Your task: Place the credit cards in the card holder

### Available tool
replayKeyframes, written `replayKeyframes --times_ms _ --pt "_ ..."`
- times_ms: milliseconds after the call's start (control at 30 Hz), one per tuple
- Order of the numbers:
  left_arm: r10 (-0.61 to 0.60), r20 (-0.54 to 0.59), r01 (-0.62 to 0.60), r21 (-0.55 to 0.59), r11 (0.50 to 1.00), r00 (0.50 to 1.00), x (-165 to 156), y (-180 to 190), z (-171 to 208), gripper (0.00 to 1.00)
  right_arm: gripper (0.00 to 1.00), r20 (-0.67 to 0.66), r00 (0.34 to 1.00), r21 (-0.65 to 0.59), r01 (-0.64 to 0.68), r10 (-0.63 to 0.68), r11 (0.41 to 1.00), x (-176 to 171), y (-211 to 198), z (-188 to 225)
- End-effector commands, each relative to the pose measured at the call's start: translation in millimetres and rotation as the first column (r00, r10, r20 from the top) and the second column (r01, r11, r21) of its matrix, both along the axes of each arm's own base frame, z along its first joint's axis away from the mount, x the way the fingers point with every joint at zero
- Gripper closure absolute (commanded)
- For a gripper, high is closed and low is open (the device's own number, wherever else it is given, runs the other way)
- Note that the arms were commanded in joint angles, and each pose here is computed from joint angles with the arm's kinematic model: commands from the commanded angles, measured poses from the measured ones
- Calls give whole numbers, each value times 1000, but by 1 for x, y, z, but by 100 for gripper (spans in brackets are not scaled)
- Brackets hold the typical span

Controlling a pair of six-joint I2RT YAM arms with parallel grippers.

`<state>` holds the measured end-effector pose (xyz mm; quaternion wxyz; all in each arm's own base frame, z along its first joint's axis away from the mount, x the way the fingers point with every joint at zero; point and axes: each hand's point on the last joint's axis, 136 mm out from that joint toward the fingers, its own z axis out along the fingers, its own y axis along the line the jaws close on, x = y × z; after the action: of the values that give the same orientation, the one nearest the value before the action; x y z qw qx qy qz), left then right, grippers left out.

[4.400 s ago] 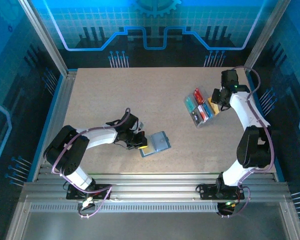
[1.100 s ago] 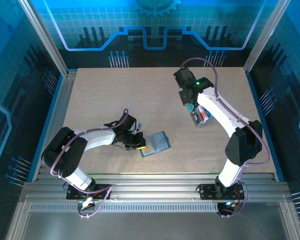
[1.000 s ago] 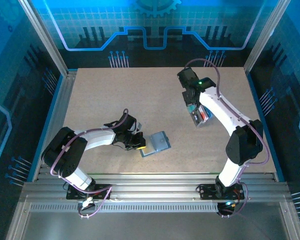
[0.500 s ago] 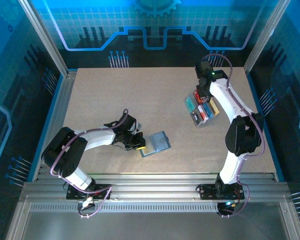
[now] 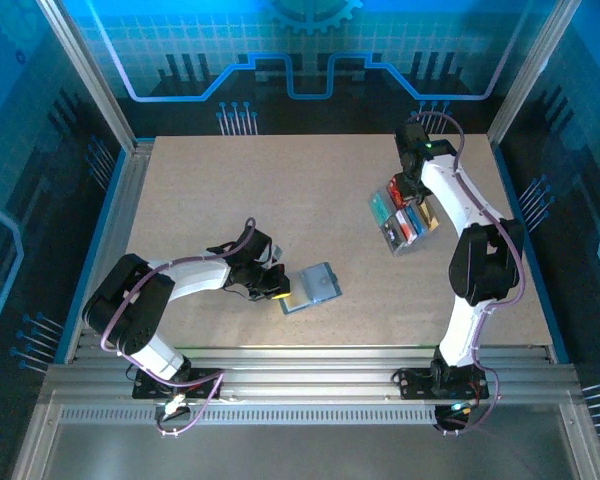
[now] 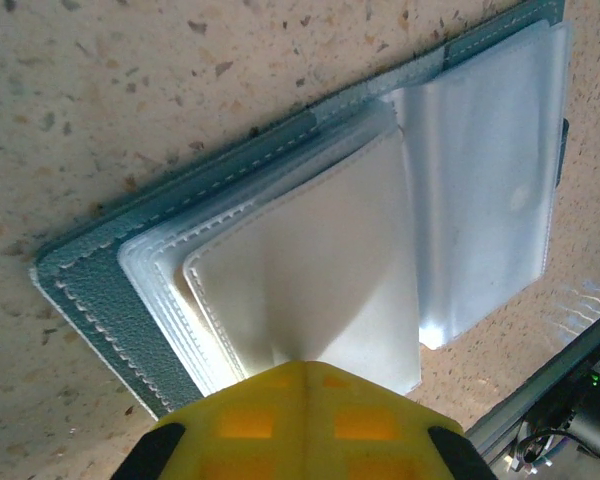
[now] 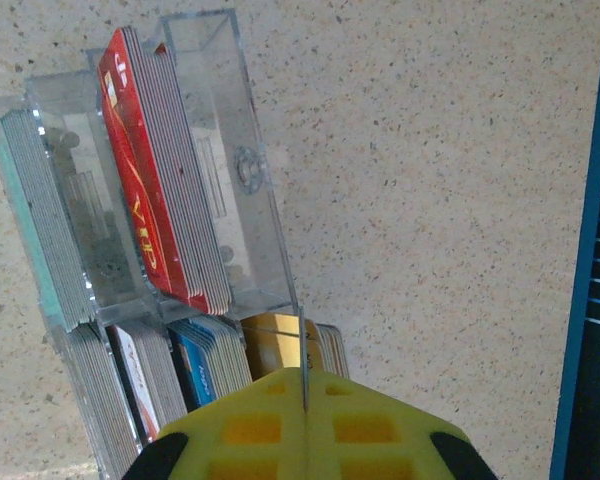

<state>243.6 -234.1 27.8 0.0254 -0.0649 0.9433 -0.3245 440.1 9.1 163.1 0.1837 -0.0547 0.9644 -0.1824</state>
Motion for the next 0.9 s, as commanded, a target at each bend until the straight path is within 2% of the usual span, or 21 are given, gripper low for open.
replayKeyframes --times_ms 0,233,700,867 --pt "-2 -19 2 5 1000 1000 -5 5 -2 97 100 -41 999 12 -8 8 1000 -5 -3 1" --pt "-3 -15 3 1 1000 1000 -4 5 1 97 100 -90 996 18 3 -2 1000 -12 -7 -6" --pt "6 -14 -6 2 1000 1000 -4 10 1 97 64 -58 994 -127 86 -94 988 -12 -29 -4" --pt "7 -15 -7 0 1000 1000 -3 9 0 97 54 -56 993 -113 93 -100 989 -18 -28 -4"
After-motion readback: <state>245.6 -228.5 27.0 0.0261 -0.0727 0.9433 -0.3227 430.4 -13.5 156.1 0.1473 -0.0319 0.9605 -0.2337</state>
